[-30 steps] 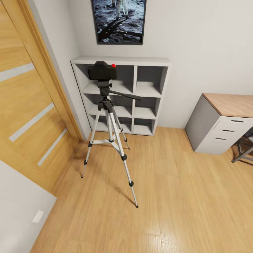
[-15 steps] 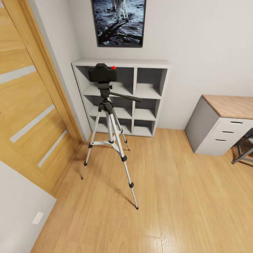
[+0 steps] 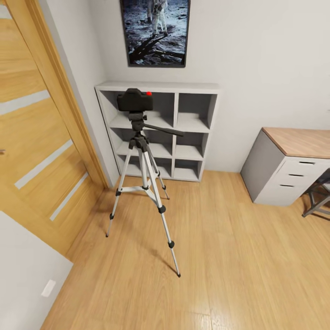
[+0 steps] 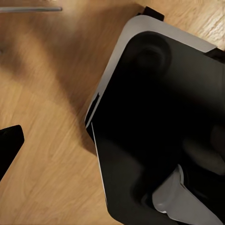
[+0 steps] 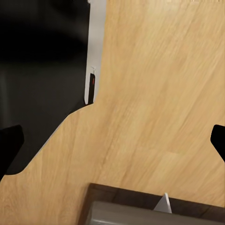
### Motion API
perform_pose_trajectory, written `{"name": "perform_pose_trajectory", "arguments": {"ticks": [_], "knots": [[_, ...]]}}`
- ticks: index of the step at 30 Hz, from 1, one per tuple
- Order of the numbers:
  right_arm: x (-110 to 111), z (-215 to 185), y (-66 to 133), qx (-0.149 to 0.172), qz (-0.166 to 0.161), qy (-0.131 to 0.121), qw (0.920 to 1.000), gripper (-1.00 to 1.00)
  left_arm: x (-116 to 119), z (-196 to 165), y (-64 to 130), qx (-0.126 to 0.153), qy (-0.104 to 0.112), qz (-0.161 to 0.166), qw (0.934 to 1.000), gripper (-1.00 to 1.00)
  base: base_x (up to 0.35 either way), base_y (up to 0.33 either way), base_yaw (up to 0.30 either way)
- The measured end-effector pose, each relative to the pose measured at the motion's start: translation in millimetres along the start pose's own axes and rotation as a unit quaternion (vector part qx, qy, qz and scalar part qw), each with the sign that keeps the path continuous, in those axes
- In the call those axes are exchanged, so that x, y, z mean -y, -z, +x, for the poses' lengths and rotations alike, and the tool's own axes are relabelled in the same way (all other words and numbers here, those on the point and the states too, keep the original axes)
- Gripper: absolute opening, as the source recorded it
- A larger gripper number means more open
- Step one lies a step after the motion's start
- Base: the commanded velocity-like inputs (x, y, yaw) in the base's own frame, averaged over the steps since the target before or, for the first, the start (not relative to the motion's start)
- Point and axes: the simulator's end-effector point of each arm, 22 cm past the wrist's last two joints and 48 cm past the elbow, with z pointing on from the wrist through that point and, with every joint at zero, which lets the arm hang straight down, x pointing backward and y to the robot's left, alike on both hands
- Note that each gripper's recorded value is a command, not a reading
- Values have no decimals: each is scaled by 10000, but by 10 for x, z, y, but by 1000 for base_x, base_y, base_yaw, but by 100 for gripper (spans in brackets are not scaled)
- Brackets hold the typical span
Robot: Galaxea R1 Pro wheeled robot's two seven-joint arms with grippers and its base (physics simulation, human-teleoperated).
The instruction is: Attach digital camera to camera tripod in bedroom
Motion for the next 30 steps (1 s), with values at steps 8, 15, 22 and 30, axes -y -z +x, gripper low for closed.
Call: {"name": "perform_pose_trajectory", "arguments": {"ticks": [8,15,22,30], "knots": [[6,-46,9,60,8,3,10000,100,21,-45,18,57,5,28,10000,100,0,0,0],[11,-89,16,116,15,4,9999,100,34,-85,33,107,12,49,9999,100,0,0,0],[16,-130,25,171,22,6,9999,100,51,-126,50,160,13,72,9998,100,0,0,0],[22,-178,35,235,30,7,9997,100,69,-172,69,217,19,99,9997,100,0,0,0]]}}
